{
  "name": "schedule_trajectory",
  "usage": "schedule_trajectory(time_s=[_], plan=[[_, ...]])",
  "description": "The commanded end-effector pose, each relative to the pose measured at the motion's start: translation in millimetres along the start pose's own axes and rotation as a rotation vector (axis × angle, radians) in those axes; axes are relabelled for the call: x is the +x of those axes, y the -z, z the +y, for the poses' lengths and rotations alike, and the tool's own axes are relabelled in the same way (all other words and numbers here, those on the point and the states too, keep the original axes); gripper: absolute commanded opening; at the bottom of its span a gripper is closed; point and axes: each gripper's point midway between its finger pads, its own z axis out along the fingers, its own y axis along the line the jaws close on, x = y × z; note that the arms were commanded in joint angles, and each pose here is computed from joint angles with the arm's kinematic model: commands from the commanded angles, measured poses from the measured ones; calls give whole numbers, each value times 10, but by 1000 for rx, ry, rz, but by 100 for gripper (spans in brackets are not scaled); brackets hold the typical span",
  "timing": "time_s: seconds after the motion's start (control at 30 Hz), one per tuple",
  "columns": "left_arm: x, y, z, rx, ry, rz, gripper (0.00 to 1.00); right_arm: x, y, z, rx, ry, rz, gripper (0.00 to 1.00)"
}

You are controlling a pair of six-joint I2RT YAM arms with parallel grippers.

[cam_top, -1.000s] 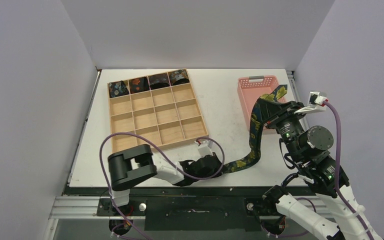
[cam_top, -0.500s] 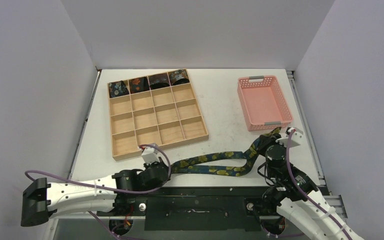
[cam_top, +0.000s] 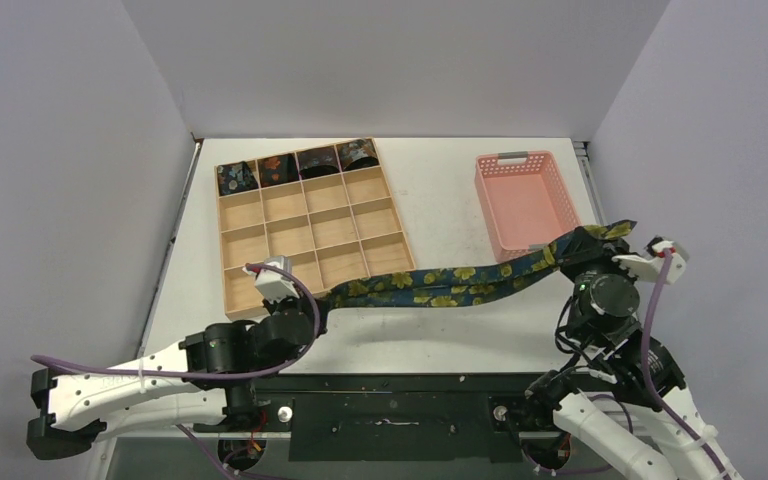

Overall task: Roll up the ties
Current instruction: Flatten out the tie at the center of the board.

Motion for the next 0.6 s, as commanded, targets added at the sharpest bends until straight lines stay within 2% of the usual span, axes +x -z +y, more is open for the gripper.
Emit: schedule_trajectory(time_s=[0.0,0.13,0.27,0.57], plan=[[163,-123,363,-104,-60,-13,0,566,-124,-331,142,100,63,5],[667,-305,822,-174,-7,64,0,1328,-87,-785,219,74,175,5],[911,-399,1168,-240,60,89,0,1790,-24,-1198,306,53,222,5],[896,-410,1254,-222,152,40,0,1994,-107,-1370,371,64,202,5]])
